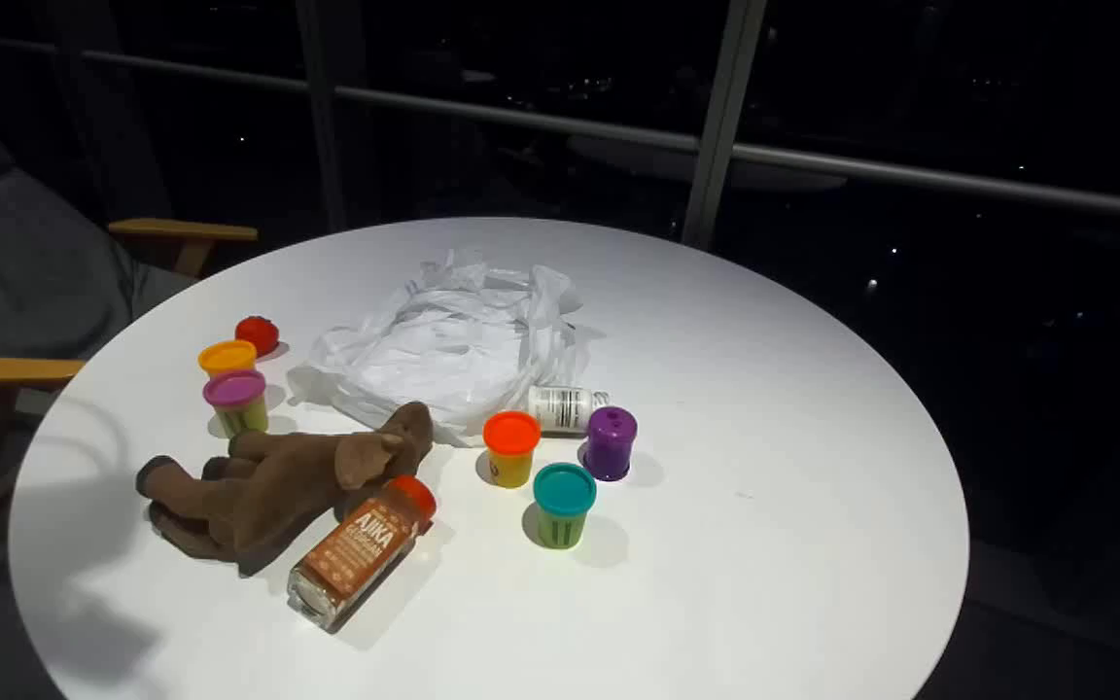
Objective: Place the containers, strawberry toy and deer toy inside the white plastic bag
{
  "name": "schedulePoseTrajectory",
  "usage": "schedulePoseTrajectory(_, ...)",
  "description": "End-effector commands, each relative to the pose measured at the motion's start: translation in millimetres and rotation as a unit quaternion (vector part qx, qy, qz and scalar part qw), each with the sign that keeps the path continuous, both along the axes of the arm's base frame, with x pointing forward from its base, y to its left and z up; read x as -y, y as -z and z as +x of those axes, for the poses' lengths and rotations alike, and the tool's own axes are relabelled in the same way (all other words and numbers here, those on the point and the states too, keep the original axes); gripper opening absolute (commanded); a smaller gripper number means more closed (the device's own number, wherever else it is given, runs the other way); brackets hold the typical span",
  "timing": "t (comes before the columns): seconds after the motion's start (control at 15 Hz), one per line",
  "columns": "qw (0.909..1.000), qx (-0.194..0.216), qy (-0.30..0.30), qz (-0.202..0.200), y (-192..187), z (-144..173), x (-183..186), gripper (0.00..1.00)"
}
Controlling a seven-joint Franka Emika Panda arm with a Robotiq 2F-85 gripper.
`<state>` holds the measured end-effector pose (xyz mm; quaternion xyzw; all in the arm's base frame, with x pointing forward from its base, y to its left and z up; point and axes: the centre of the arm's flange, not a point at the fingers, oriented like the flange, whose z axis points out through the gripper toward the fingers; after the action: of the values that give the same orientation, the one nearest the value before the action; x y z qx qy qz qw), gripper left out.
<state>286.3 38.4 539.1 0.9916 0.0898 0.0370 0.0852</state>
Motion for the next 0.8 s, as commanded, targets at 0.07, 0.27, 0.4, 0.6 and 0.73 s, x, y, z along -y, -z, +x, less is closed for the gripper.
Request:
schedulePoseTrajectory(0.07, 1.0, 0.005, 0.0, 0.001, -4.4, 0.2, -0.3, 1.0)
schedulePoseTrajectory(0.27, 1.0, 0.009, 0.0, 0.001, -7.3, -0.6, -0.4, 1.0)
schedulePoseTrajectory(0.4, 1.0, 0.009, 0.0, 0.001, -7.4, -0.6, -0.4, 1.0)
schedulePoseTrajectory(0.6, 1.0, 0.009, 0.0, 0.001, -7.4, -0.6, -0.4, 1.0)
schedulePoseTrajectory(0.73, 1.0, 0.009, 0.0, 0.001, -7.4, -0.6, -0.4, 1.0)
